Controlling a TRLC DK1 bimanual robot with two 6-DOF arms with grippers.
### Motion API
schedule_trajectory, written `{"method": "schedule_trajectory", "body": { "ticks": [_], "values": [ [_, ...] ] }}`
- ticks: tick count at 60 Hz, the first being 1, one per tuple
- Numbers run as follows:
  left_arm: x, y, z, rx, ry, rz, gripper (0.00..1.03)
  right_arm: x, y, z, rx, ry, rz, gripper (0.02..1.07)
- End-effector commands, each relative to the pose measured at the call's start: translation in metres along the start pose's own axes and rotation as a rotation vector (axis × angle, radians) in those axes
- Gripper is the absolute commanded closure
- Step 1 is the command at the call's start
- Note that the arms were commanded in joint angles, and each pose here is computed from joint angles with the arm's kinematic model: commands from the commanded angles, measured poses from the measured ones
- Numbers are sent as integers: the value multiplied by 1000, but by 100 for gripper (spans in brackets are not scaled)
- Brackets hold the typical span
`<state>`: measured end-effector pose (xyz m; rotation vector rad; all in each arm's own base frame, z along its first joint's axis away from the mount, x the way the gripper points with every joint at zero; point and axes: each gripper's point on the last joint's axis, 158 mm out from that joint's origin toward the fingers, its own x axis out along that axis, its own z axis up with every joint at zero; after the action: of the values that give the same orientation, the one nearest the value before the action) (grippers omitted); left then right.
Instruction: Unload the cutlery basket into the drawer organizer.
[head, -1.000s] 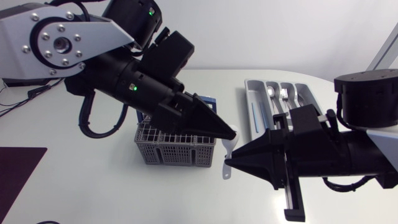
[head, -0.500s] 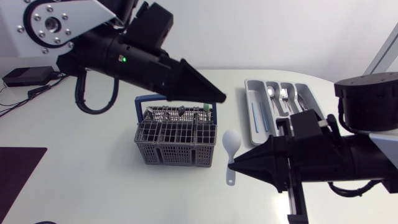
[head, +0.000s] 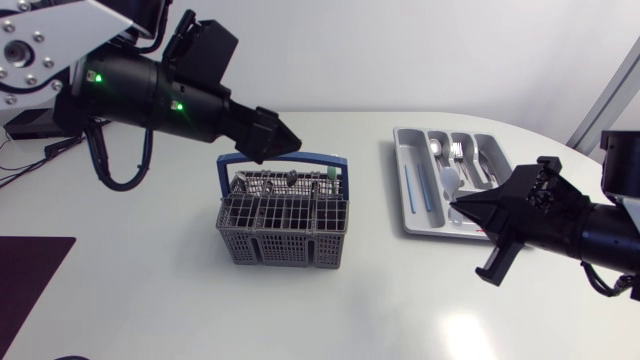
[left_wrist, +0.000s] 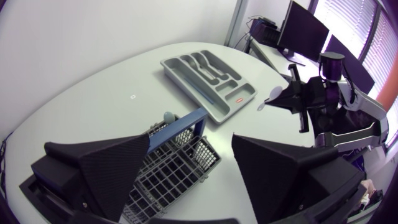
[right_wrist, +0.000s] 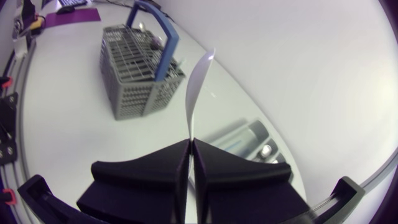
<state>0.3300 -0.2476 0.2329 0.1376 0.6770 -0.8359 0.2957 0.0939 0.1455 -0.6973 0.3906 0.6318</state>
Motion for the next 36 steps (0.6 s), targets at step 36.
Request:
{"method": "schedule_trajectory", "body": {
  "ticks": [36],
  "values": [
    [-22,68,-77,-77,142,156,4,49,-75,-162,-313,438,-206,101]
  ]
}}
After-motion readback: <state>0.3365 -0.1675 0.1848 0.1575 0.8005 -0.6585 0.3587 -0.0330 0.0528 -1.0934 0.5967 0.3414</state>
